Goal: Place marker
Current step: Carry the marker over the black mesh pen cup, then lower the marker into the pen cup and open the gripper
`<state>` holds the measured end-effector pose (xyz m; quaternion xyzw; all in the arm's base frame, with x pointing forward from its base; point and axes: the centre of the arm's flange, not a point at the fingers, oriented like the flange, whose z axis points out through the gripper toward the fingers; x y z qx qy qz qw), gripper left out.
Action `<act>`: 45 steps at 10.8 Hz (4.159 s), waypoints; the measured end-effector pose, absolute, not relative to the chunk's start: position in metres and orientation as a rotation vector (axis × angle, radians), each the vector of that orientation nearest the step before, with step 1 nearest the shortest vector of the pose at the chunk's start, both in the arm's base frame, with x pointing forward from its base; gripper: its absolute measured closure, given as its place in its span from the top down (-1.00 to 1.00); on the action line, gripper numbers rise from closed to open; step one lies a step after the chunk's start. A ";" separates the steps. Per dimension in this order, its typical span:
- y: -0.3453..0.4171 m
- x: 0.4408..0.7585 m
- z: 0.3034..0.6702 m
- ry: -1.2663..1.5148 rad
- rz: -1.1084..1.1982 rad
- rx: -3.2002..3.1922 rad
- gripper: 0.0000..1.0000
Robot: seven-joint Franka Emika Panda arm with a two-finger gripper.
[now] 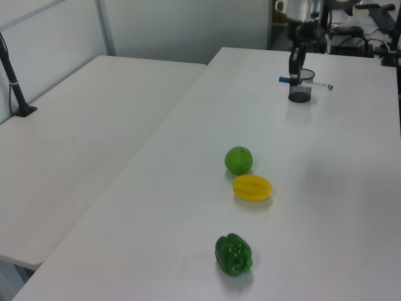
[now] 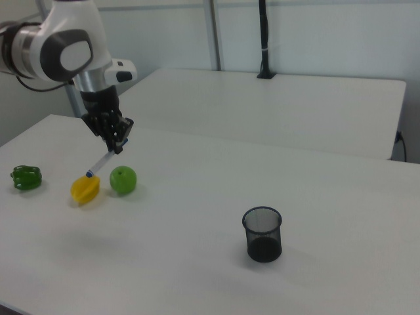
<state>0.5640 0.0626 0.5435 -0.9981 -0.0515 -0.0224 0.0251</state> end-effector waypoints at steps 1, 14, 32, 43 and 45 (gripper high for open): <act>0.053 0.557 0.560 -0.152 -0.083 -3.072 -0.67; -0.135 0.536 0.620 -0.013 -0.496 -3.069 -0.67; -0.248 0.588 0.440 0.288 -1.159 -3.203 -0.67; -0.226 0.591 0.407 0.229 -1.169 -3.207 -0.67; -0.226 0.591 0.407 0.230 -1.169 -3.206 -0.31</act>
